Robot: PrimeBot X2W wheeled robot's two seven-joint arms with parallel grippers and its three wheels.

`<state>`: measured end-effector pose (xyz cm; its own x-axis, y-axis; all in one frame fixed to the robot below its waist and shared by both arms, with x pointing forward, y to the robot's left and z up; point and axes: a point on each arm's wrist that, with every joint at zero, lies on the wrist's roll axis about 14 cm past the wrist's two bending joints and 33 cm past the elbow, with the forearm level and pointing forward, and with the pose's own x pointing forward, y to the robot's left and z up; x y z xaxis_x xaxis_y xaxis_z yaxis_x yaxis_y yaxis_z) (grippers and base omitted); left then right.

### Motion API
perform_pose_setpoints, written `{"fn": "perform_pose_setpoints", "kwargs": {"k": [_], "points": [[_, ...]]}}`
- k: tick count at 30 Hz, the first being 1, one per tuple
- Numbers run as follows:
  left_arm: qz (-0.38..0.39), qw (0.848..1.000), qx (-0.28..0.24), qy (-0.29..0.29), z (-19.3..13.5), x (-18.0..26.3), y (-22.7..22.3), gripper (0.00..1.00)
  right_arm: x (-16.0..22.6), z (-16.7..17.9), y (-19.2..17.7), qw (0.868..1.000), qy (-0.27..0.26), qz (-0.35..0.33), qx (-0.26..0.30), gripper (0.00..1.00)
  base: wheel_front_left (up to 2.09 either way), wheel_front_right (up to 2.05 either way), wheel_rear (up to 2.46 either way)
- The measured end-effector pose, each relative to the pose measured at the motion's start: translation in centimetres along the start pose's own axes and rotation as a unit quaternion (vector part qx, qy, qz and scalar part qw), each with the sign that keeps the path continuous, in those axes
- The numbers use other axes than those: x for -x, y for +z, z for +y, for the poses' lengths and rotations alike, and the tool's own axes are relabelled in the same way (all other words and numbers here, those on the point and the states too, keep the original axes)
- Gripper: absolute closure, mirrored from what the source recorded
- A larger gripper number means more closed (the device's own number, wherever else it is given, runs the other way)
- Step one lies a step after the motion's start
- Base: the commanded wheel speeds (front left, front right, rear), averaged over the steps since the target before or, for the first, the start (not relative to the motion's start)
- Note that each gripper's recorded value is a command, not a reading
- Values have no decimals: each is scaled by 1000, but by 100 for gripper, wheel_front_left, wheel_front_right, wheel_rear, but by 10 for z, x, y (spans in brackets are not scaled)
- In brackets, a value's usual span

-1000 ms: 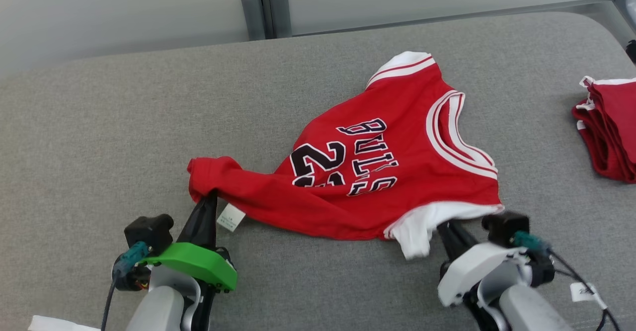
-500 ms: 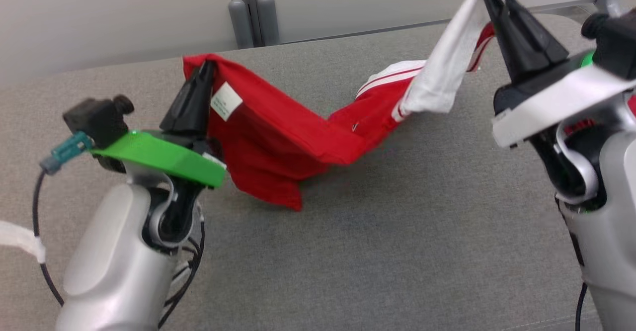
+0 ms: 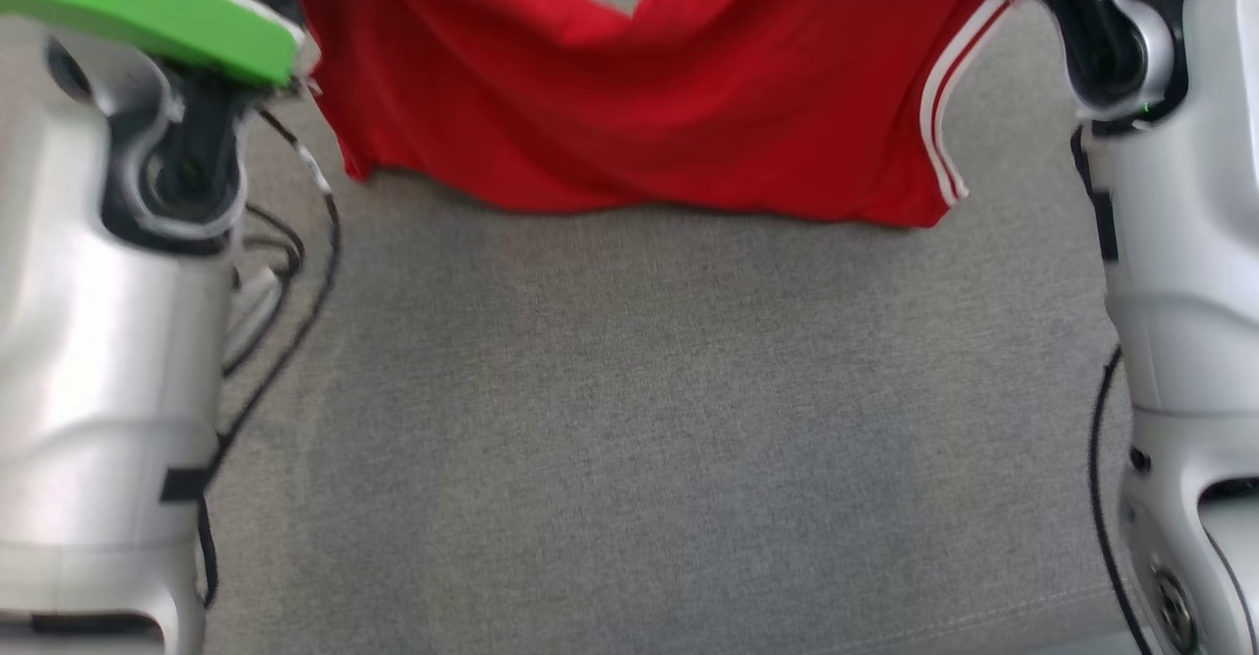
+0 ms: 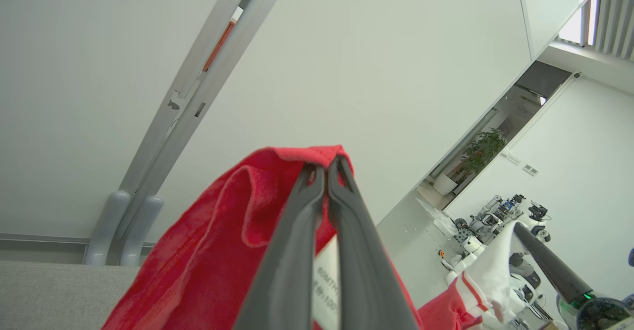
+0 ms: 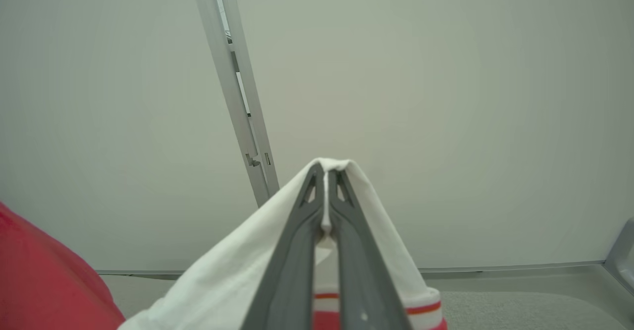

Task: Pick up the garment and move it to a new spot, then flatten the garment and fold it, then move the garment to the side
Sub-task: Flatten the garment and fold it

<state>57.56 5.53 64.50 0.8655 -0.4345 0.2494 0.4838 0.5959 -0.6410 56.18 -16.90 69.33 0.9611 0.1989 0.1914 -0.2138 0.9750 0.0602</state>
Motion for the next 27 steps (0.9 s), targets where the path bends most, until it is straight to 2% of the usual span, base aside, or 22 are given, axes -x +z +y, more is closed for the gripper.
{"fn": "perform_pose_setpoints", "kwargs": {"k": [3,5,9,13,17,21,27], "points": [[-55,998,-30,10,13,-23,24,100,-24,-18,-4,999,-34,-27,-23,100,0,0,0],[-118,992,-49,-1,12,-39,54,100,-41,-30,25,994,-51,-97,-16,100,0,0,0],[-213,973,-68,-58,-11,-61,92,100,-59,-32,80,971,-53,-233,24,100,0,0,0],[-256,960,-68,-95,-15,-64,103,100,-66,-29,98,953,-44,-296,39,100,0,0,0],[-234,968,-46,-73,20,-57,71,100,-70,-29,64,958,-44,-277,68,100,0,0,0],[-142,989,-36,-16,66,-28,1,100,-67,-14,-14,978,-20,-188,84,100,0,0,0],[-98,994,16,55,92,27,-40,100,-26,-1,-75,993,16,-92,77,100,0,0,0]]}}
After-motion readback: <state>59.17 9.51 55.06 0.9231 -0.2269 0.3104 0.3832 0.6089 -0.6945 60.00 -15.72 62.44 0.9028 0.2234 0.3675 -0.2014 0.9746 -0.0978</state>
